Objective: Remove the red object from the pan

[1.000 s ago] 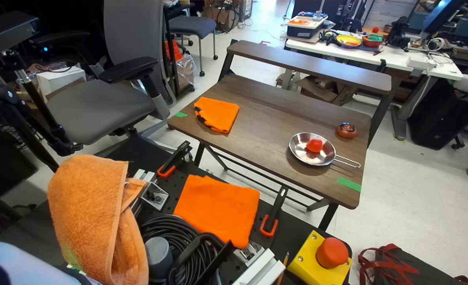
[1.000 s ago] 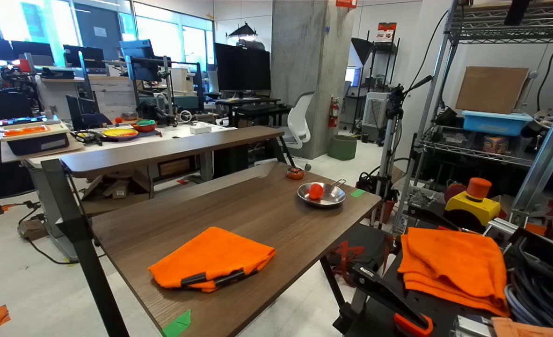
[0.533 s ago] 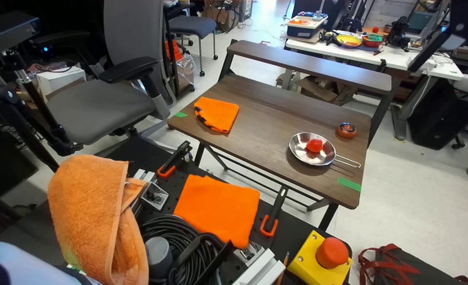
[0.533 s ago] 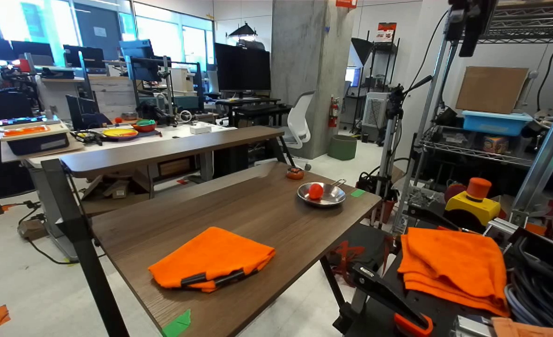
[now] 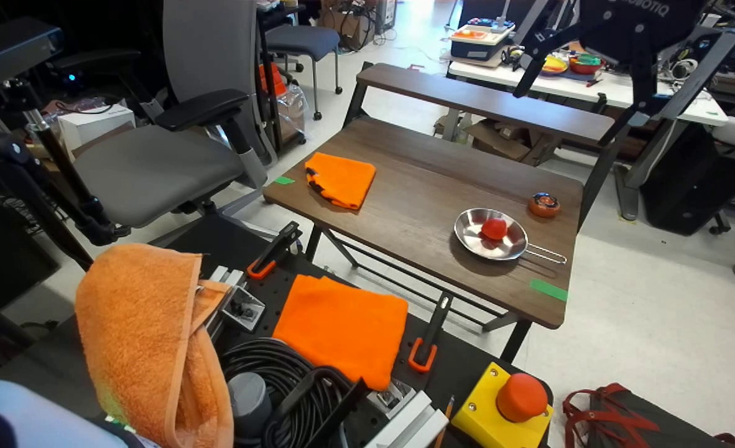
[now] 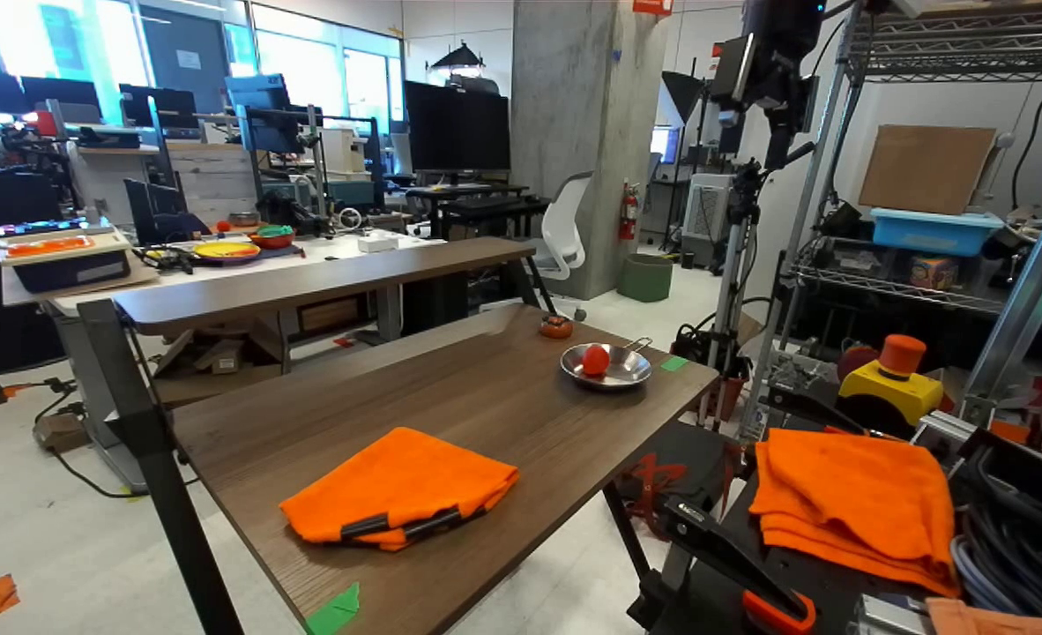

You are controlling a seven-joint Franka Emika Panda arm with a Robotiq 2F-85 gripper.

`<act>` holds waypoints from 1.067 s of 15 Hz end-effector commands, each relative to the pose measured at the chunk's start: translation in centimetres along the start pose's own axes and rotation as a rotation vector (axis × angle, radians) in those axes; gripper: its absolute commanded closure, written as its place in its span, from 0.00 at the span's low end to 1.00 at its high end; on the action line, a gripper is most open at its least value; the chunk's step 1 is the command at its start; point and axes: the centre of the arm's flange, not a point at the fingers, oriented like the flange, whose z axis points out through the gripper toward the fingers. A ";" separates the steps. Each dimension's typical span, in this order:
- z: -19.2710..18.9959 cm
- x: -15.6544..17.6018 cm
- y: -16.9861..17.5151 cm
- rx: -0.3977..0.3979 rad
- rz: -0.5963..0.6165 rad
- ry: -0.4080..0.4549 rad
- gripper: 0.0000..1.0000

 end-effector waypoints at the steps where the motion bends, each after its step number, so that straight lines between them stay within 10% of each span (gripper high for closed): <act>1: 1.5 5.2 -0.6 -0.011 0.071 -0.008 0.00; 16: 14.7 15.6 -3.0 -0.062 0.245 0.118 0.00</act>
